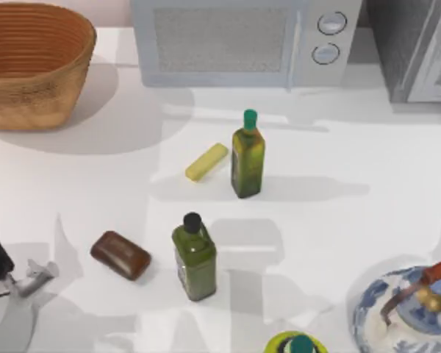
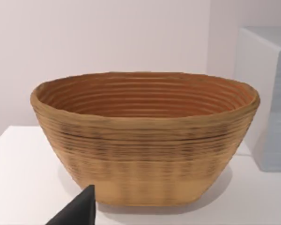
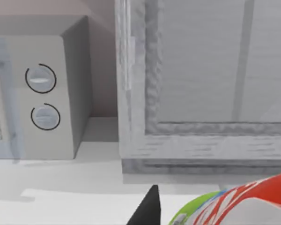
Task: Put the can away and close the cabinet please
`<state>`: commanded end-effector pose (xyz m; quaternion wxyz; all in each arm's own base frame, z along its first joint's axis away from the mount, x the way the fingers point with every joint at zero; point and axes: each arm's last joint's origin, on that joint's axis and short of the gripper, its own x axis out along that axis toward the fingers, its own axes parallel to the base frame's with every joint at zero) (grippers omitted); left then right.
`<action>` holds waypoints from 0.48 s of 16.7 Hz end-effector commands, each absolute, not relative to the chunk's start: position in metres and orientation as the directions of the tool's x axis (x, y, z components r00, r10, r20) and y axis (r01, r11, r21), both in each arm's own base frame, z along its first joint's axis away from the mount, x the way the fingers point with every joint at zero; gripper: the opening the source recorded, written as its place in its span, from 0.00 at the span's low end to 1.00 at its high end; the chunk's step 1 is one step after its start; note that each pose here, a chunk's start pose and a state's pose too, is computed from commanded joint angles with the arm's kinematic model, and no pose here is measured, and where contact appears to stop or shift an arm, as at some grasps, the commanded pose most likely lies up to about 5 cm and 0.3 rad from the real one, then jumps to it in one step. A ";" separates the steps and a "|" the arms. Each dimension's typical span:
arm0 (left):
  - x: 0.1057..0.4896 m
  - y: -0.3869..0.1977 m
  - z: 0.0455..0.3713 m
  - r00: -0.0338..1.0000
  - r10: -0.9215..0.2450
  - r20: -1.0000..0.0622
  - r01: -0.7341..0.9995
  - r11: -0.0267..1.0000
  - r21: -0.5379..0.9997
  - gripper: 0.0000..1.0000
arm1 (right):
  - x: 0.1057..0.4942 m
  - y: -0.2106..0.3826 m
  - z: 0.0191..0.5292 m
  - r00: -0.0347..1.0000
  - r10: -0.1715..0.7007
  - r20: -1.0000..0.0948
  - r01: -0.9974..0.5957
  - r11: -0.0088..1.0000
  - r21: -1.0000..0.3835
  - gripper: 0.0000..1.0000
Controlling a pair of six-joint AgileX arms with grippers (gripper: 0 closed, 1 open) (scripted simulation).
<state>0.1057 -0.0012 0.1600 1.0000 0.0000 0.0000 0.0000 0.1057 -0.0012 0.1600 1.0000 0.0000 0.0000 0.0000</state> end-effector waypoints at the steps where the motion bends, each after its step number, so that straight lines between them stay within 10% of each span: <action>1: 0.106 -0.001 0.160 1.000 0.000 0.000 0.000 1.000 0.000 1.00 | 0.106 -0.001 0.160 1.000 0.000 0.000 0.000 1.000 0.000 0.00; 8: 0.106 -0.001 0.160 1.000 0.000 0.000 0.000 1.000 0.000 1.00 | 0.106 0.000 0.174 1.000 0.006 -0.018 -0.006 1.000 0.005 0.00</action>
